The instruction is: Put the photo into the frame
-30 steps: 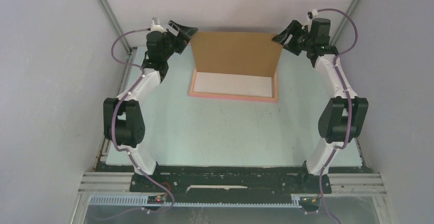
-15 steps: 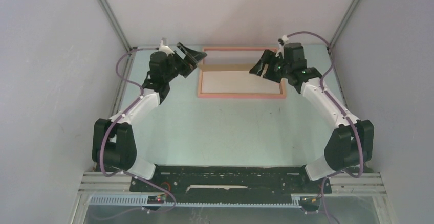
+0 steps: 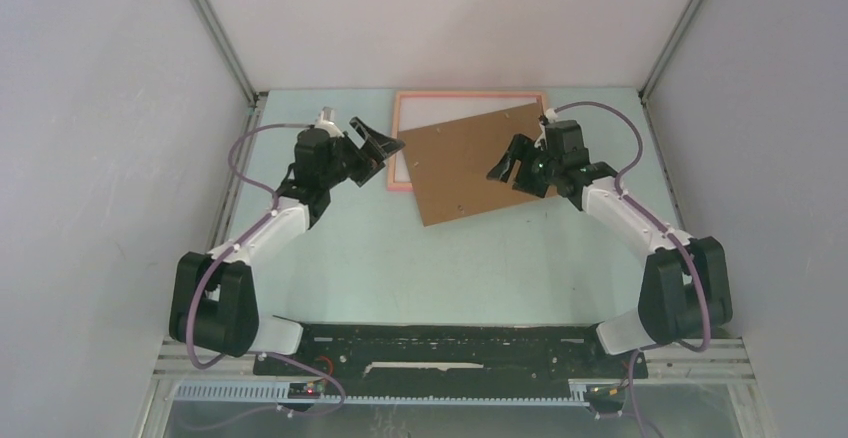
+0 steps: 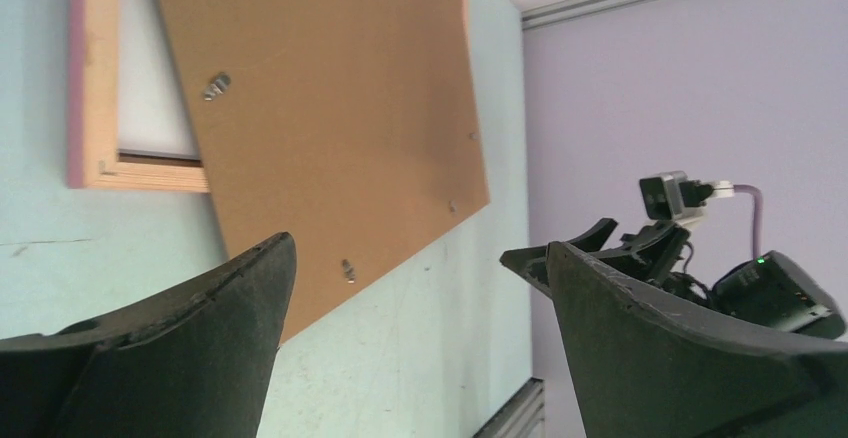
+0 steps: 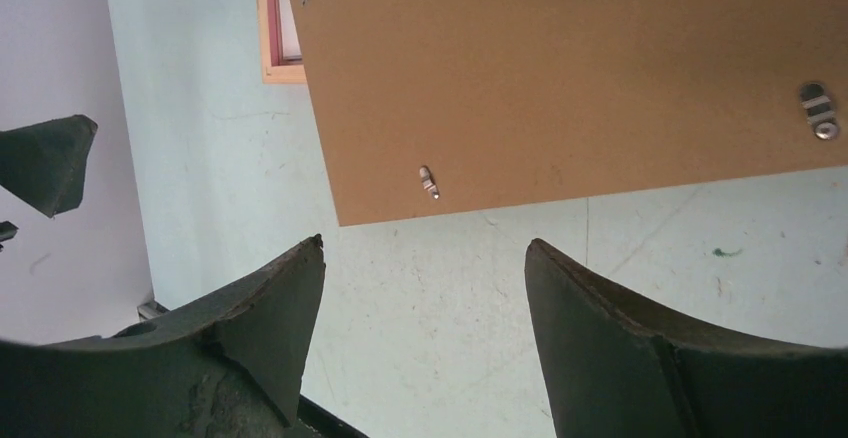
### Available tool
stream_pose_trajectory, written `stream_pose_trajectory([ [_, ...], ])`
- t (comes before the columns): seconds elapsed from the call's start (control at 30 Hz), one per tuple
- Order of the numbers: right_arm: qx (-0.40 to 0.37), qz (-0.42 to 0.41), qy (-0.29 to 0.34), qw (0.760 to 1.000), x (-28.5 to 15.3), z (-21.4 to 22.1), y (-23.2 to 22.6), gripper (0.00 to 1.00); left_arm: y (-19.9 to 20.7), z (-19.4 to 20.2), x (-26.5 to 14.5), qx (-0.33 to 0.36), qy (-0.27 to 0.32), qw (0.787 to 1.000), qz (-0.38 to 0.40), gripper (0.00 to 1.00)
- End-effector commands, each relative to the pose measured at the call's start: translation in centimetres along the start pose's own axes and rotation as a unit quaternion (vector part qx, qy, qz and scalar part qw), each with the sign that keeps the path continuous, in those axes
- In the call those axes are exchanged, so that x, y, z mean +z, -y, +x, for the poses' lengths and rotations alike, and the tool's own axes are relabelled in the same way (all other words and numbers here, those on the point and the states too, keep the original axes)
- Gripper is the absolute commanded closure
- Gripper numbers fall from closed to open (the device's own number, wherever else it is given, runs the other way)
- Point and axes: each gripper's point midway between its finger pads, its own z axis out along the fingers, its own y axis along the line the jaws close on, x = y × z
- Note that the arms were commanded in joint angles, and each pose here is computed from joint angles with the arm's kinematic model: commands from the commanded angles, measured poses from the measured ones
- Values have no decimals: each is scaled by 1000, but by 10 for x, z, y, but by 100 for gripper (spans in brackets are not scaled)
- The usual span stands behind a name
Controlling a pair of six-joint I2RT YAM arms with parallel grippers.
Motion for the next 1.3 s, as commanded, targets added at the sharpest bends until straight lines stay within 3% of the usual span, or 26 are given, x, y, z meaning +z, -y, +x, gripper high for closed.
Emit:
stream_pose_trajectory([
  [0.0, 6, -38, 8, 999, 14, -3, -12, 19, -8, -10, -13, 49, 30, 998, -28, 0],
  [0.17, 47, -80, -34, 995, 23, 34, -8, 11, -31, -26, -8, 85, 49, 991, -93, 0],
  [0.3, 102, -123, -49, 986, 33, 63, -7, 11, -59, -45, 17, 72, 58, 986, -137, 0],
  [0.57, 200, -117, -44, 972, 56, 83, 10, 24, -106, -57, 71, 56, 36, 981, -180, 8],
  [0.8, 207, -110, -6, 972, 71, 79, 2, 30, -142, -41, 94, 49, 3, 977, -205, 14],
  [1.0, 216, -96, 26, 971, 84, 72, -4, 38, -150, -32, 102, 32, -17, 979, -202, 18],
  [1.27, 215, -98, 25, 971, 102, 66, -22, 43, -164, -24, 108, -15, -50, 980, -190, 20],
])
